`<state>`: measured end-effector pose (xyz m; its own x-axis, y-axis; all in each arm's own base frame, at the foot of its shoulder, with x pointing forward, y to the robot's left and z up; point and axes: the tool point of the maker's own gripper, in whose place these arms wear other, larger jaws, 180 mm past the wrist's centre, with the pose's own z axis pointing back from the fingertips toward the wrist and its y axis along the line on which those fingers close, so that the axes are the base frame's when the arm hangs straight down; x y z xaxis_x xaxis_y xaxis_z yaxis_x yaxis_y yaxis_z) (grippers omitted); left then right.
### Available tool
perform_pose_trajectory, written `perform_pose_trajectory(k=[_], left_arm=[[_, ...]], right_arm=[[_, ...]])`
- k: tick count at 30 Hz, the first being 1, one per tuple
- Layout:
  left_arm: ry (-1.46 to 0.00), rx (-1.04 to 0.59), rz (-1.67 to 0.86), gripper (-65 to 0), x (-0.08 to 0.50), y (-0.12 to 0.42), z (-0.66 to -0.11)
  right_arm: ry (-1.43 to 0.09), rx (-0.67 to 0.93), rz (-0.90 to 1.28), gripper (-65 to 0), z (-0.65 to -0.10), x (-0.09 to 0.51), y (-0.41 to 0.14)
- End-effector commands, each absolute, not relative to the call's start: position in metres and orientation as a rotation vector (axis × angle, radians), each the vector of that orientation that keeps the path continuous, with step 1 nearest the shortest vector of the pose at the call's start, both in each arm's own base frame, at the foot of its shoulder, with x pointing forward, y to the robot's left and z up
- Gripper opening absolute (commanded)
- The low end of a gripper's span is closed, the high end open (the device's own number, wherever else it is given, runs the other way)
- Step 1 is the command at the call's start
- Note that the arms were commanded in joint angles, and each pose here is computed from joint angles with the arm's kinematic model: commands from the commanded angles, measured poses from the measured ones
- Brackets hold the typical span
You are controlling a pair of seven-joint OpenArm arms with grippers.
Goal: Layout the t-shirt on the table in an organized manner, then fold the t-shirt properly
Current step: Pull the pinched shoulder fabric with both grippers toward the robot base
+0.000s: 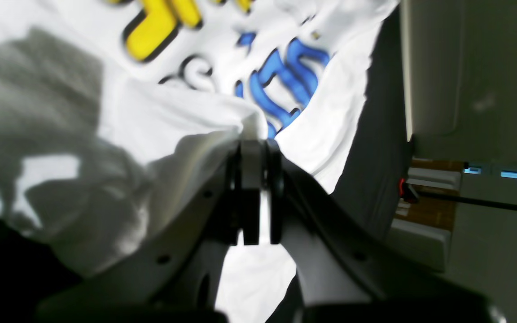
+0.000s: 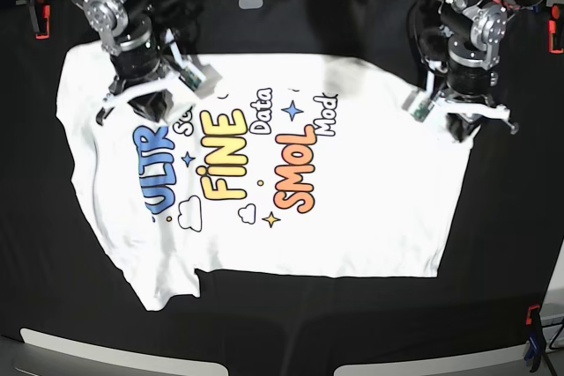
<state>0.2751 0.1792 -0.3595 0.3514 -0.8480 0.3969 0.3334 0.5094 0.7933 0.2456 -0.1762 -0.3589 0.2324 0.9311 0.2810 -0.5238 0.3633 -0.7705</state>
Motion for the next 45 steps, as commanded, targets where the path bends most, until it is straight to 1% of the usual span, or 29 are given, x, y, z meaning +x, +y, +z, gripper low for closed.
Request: perform_pose_trajectory(k=[1, 4, 8, 12, 18, 23, 33, 40, 43, 45], left_arm=[[-0.971, 0.714, -0.813, -65.0, 0.286, 0.185, -0.341], [-0.962, 0.73, -0.786, -65.0, 0.289, 0.193, -0.339], [-0.94, 0.691, -0.714, -65.0, 0.291, 0.203, -0.341], [-0.945, 0.669, -0.701, -65.0, 0.291, 0.203, -0.342], [-0.97, 0.563, -0.68, -65.0, 0.291, 0.191, -0.347], [-0.973, 0.563, -0.681, -65.0, 0.291, 0.191, -0.347], [-0.933, 0.601, -0.687, -65.0, 0.289, 0.201, -0.356], [-0.969, 0.583, -0.746, -65.0, 0.291, 0.197, -0.385], [-1.019, 0.627, -0.813, -65.0, 0.296, 0.189, -0.383], [-1.033, 0.641, -0.813, -65.0, 0.303, 0.187, -0.38]], right_arm=[[-0.872, -0.629, 1.079, -65.0, -0.345, 0.256, -0.176], [-0.887, -0.629, 1.069, -65.0, -0.342, 0.261, -0.174], [-0.891, -0.625, 1.063, -65.0, -0.342, 0.261, -0.172], [-0.893, -0.629, 1.06, -65.0, -0.342, 0.262, -0.172], [-0.907, -0.66, 1.026, -65.0, -0.334, 0.27, -0.181], [-0.935, -0.703, 0.95, -65.0, -0.322, 0.279, -0.194], [-0.887, -0.738, 0.911, -65.0, -0.323, 0.277, -0.207], [-0.89, -0.733, 0.912, -65.0, -0.323, 0.278, -0.206], [-0.887, -0.703, 0.904, -65.0, -0.326, 0.276, -0.203], [-0.89, -0.682, 0.901, -65.0, -0.328, 0.276, -0.201]])
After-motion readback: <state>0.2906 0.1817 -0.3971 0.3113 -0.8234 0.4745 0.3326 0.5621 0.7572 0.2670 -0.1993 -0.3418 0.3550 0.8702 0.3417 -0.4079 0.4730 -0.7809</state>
